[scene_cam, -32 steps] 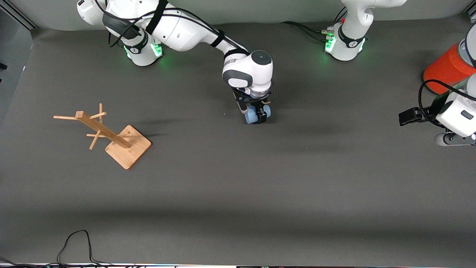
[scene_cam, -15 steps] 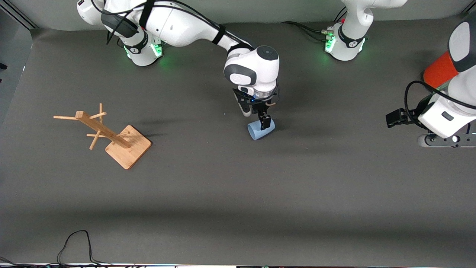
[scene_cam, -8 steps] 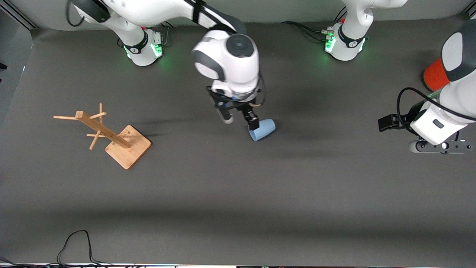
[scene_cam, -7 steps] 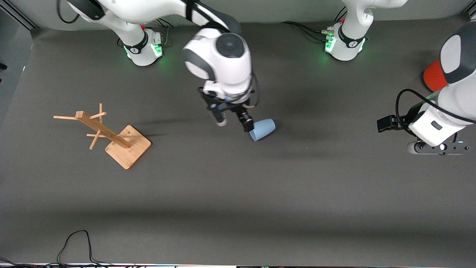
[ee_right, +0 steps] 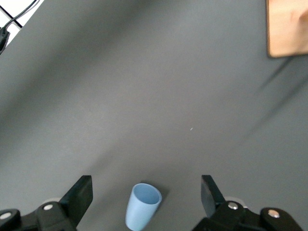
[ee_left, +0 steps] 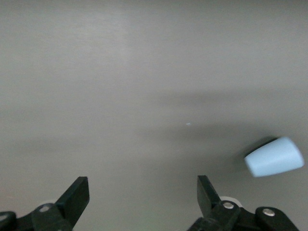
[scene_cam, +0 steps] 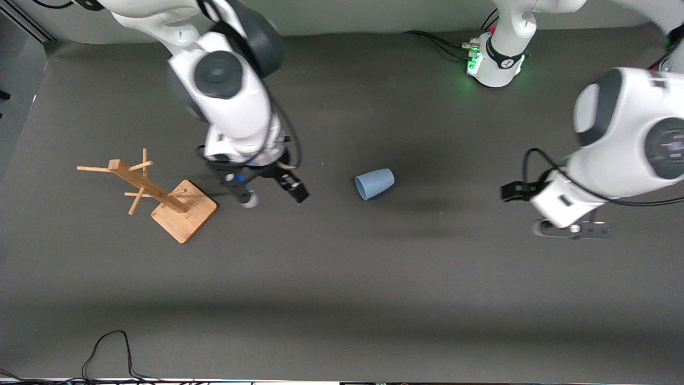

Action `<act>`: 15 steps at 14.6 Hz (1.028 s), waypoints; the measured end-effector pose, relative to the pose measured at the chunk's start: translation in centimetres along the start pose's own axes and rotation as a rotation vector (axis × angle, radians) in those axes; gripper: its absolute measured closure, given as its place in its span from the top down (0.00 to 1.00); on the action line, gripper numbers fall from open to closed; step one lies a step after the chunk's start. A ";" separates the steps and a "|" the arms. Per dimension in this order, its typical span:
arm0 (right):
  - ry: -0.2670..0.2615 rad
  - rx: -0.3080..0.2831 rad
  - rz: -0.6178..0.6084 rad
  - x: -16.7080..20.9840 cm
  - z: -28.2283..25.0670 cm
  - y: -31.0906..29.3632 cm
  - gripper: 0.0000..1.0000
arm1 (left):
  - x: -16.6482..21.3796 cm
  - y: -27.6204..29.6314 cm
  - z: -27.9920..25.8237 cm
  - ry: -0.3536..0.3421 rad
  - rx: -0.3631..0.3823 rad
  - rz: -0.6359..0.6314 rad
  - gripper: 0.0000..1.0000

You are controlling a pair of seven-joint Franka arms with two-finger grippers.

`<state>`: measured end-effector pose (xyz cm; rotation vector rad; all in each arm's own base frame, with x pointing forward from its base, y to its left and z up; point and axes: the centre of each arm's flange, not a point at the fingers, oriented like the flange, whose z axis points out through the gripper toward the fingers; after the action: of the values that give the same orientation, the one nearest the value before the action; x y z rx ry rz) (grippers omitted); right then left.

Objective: Rotate and upright cup with both arms
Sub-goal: 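Grasp the cup rim with the left gripper while the right gripper withdraws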

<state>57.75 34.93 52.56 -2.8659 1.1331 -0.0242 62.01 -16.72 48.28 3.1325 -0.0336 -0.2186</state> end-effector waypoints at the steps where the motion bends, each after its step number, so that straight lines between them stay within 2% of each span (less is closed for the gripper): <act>1: -0.005 -0.002 -0.041 2.2 -1.3 1.3 1.00 | -0.3 2.7 0.8 0.002 0.013 -0.019 1.00; 5: -0.001 -0.043 -0.210 9.9 -4.9 6.8 1.00 | -3.1 14.8 3.3 0.050 0.119 -0.083 1.00; 6: -0.010 -0.047 -0.245 11.6 -5.4 8.1 1.00 | -4.2 18.4 4.2 0.078 0.169 -0.090 1.00; 8: -0.035 -0.030 -0.313 15.0 -6.2 11.1 1.00 | -6.9 25.5 8.1 0.138 0.317 -0.071 1.00; 10: -0.054 -0.009 -0.365 18.1 -6.9 14.5 1.00 | -9.4 32.1 13.1 0.184 0.406 -0.073 1.00; 13: -0.049 0.002 -0.457 20.1 -7.2 18.2 1.00 | -11.0 38.9 19.8 0.219 0.445 -0.059 1.00; 15: -0.021 0.017 -0.535 20.1 -6.2 19.3 1.00 | -11.2 40.3 23.4 0.211 0.471 -0.038 1.00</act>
<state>58.99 6.88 57.43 -3.0465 0.3316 -0.0269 46.86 -56.72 26.73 3.6064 -0.0282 0.1453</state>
